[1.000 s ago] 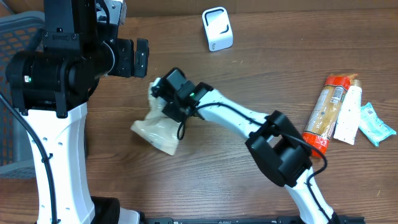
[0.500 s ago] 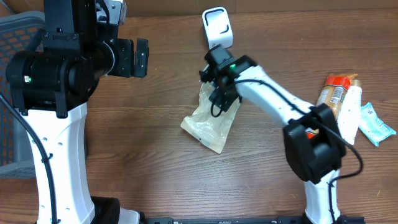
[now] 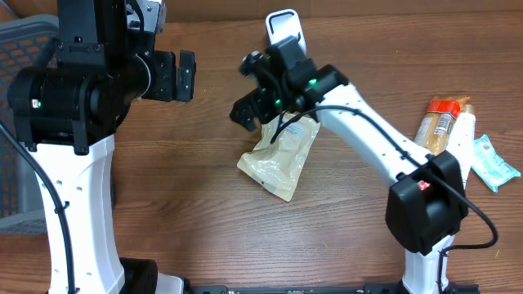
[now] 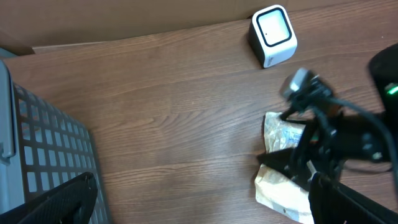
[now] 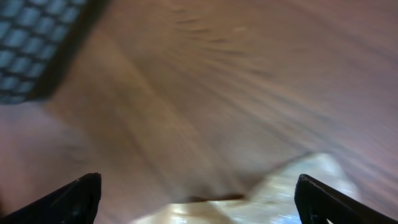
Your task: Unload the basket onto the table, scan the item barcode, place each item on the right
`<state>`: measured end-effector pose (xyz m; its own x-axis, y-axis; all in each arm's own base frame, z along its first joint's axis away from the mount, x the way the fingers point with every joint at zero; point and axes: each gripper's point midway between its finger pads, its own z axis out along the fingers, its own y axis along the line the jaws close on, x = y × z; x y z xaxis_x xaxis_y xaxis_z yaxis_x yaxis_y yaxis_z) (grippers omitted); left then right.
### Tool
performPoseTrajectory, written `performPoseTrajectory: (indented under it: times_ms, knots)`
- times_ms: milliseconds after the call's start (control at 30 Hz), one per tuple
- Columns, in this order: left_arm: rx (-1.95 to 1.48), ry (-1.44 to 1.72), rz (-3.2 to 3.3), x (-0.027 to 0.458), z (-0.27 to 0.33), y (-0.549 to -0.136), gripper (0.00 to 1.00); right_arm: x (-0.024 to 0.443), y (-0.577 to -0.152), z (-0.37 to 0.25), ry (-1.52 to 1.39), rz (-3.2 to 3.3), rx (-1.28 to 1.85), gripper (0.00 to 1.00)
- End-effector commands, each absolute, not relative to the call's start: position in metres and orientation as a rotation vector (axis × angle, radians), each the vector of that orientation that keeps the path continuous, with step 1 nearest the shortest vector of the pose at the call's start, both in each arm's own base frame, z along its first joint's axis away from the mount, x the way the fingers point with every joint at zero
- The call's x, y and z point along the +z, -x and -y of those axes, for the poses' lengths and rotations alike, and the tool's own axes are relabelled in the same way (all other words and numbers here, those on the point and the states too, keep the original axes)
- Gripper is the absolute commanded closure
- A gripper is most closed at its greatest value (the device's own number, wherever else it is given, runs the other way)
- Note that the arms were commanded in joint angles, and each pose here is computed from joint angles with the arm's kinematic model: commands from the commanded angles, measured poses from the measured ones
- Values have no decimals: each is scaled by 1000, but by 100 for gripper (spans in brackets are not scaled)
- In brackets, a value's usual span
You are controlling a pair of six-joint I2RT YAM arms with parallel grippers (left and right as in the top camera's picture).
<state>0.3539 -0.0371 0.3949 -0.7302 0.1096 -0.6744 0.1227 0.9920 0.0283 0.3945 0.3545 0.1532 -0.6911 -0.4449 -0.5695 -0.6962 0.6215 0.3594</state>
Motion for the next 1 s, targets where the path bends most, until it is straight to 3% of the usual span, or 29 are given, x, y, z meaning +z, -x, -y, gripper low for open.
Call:
performPoseTrajectory:
  times_ms: [0,167,433,800,967]
  knots:
    - [-25,-154,-2397,394,37,-356,1,120,-368,-381,907,-2526,812,6]
    - [-25,-154,-2397,394,37,-356,0,93,-372,-369,898,-2542,318,7]
    - [-25,-154,-2397,394,37,-356,0,65,-354,-360,1022,-2493,-127,9]
    - [-25,-154,-2397,394,37,-356,1,24,-324,-351,1198,-2537,-319,9]
    - [-25,-154,-2397,394,37,-356,1,28,-341,-329,1150,-2498,-495,16]
